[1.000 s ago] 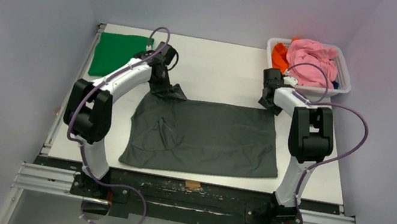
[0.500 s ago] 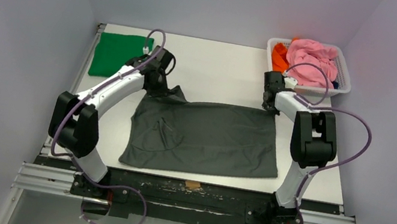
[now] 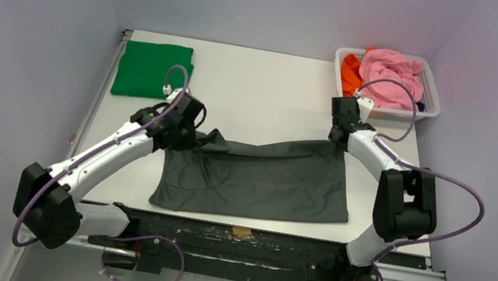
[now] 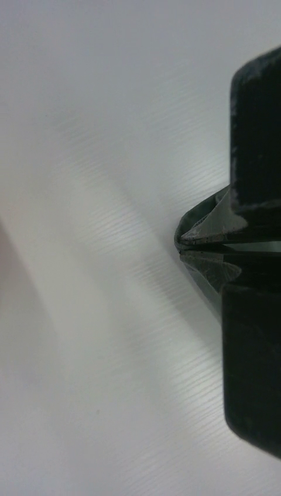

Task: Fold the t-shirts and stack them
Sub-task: Fold the other side of the tshirt into a rectangle

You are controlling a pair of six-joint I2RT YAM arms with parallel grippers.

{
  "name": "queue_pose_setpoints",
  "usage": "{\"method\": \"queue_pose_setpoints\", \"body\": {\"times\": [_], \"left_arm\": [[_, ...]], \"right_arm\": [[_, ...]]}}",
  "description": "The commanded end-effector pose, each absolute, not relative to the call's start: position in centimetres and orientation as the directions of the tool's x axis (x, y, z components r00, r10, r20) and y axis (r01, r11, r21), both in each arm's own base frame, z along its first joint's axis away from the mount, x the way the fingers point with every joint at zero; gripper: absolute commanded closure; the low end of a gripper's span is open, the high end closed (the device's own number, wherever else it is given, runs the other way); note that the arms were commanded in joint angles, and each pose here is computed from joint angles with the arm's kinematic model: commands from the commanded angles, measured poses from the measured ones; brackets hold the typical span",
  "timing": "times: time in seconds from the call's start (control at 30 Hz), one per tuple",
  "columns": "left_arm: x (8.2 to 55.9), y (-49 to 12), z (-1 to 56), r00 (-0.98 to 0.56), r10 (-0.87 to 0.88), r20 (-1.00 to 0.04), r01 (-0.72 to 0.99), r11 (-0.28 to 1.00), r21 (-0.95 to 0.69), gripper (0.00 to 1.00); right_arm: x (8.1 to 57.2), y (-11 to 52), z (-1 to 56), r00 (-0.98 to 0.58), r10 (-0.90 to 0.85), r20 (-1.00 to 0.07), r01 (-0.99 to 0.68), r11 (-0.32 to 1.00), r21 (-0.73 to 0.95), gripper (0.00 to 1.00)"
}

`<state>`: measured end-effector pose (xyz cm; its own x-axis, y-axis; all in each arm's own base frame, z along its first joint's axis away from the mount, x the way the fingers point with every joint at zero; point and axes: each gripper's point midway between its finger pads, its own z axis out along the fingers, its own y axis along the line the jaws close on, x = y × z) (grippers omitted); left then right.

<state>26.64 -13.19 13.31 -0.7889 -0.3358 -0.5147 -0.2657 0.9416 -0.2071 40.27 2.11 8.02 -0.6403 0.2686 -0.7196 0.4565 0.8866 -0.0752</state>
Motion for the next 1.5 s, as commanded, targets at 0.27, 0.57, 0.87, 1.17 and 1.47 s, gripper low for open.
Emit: {"method": "queue_pose_setpoints", "body": {"times": [0.27,0.57,0.87,1.17,1.47], "left_arm": [[20.2,-11.7,11.2,-0.752,-0.42,-0.508,-0.357,0.907,-0.222,1.0],[15.1,-13.8,7.6,-0.807,-0.415,-0.421,-0.305,0.902,-0.304,0.97],[10.1,-12.5,7.1,-0.861,-0.32,-0.395,-0.221,0.936,-0.275,0.29],[13.0,-17.2,15.2,-0.803,-0.2,-0.562,0.09,0.891,-0.445,0.04],[12.8,-17.2,12.6,-0.856,-0.08,-0.511,0.092,0.949,-0.303,0.01]], "right_arm": [[36.8,1.2,10.8,-0.58,0.273,-0.767,0.453,0.891,-0.025,1.0],[33.4,0.5,9.2,-0.586,0.293,-0.756,0.471,0.882,-0.023,0.92],[27.4,-3.6,9.9,-0.487,0.419,-0.766,0.711,0.7,-0.069,0.29],[30.8,2.7,13.5,-0.492,0.424,-0.76,0.414,0.882,0.224,0.23],[31.4,5.3,15.5,-0.483,0.41,-0.773,0.26,0.911,0.321,0.22]]}}
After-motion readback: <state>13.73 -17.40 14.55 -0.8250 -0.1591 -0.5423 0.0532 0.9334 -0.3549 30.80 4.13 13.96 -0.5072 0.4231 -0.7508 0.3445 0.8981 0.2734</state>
